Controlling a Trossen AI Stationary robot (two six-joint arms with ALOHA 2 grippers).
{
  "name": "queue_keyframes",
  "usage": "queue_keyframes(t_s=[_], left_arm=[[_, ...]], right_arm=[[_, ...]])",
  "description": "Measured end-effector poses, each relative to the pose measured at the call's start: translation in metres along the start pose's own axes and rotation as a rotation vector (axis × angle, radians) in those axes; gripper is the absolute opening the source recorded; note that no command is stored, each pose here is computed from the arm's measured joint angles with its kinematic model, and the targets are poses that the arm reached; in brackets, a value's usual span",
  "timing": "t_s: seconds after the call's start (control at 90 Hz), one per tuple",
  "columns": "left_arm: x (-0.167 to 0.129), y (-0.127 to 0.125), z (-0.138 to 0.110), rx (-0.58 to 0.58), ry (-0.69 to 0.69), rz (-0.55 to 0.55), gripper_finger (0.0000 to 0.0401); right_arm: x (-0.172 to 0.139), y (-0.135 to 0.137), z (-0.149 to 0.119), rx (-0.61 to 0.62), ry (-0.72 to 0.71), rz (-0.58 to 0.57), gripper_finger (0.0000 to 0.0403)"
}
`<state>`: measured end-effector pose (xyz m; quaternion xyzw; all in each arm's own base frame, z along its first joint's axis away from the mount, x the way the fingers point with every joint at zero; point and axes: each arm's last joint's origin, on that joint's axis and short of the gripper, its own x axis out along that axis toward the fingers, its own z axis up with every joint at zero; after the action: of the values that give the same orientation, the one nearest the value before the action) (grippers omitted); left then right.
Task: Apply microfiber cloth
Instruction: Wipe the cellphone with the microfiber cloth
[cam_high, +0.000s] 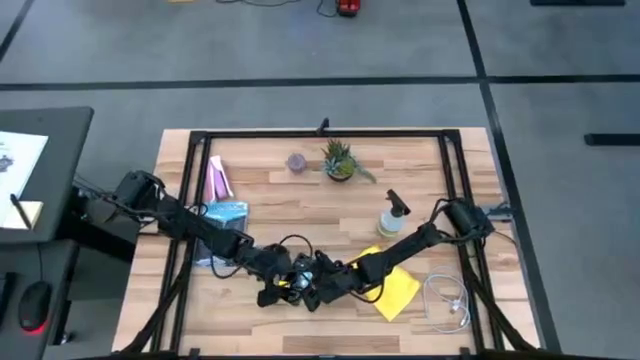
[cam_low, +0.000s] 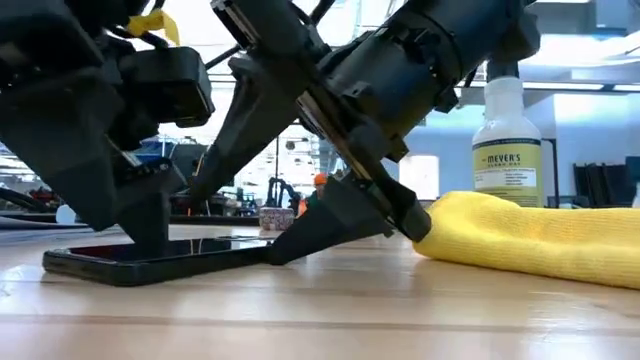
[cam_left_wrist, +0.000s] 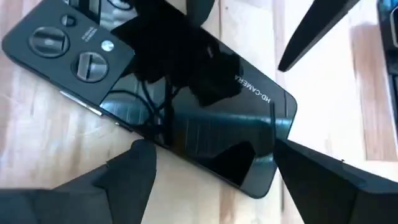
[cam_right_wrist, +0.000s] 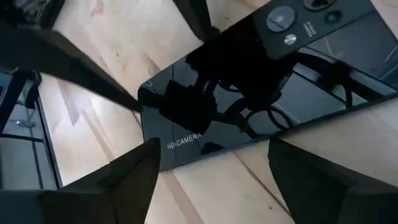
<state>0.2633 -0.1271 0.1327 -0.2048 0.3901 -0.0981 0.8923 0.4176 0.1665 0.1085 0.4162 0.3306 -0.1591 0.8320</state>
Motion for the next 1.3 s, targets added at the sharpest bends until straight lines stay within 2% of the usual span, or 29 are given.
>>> queue_keyframes(t_s=[0.367,0.744,1.022,1.3], left_arm=[[-0.001,0.0,-0.009,-0.036,-0.071,0.043,0.0301],[-0.001,-0.001,-0.009,-0.059,-0.091,0.049,0.0301],[-0.001,-0.001,-0.009,-0.066,-0.099,0.056,0.0301],[-0.001,-0.002,-0.009,-0.07,-0.109,0.051,0.0301]], right_arm=[[-0.005,0.007,0.008,0.001,-0.03,0.061,0.0286],[-0.012,0.008,0.016,-0.03,-0.047,0.037,0.0286],[-0.014,0.011,0.016,-0.026,-0.048,0.064,0.0286],[-0.017,0.023,0.019,-0.05,-0.082,0.167,0.0286]])
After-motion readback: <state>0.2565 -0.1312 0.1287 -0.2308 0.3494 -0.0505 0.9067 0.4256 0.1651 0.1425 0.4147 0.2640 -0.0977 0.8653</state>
